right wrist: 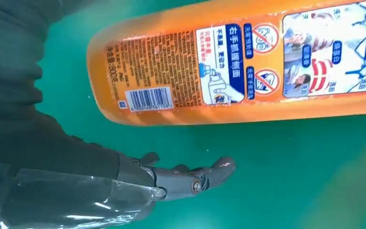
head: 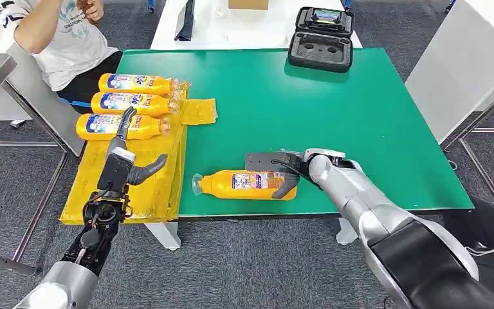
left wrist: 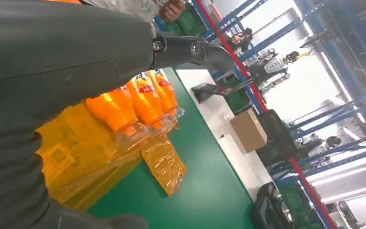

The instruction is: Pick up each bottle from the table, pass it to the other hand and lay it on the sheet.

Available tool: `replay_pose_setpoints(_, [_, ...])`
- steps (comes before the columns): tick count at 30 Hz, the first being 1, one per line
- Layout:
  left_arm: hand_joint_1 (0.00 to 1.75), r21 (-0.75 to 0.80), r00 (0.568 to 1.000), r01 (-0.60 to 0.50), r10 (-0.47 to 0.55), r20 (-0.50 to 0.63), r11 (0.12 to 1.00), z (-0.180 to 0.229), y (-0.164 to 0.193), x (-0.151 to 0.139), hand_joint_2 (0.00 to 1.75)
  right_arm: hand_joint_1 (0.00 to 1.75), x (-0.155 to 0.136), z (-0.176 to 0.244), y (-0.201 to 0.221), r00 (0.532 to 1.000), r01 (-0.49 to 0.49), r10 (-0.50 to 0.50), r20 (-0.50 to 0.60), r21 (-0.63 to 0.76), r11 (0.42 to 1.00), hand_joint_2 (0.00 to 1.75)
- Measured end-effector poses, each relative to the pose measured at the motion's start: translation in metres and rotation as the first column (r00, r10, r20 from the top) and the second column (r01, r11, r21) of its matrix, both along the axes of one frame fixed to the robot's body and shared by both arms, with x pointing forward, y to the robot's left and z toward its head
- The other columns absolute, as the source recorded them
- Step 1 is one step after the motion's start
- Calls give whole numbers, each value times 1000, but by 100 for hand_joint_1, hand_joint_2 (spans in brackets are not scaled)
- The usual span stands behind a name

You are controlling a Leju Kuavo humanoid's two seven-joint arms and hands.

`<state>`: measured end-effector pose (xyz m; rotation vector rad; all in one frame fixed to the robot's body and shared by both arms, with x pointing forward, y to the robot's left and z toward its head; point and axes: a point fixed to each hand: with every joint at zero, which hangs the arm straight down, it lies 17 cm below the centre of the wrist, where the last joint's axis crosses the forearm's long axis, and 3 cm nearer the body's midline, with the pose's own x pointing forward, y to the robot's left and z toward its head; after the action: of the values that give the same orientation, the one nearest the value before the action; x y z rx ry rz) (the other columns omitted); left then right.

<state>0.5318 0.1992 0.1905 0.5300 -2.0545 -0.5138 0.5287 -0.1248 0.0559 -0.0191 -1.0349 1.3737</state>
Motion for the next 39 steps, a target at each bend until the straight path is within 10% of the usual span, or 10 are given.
replay_pose_setpoints(39, [0,-4,1000,27,-27,4,1000,1,-11,-2,175,0,-13,-41,-17,1000,-6,9,17,-162,987,175])
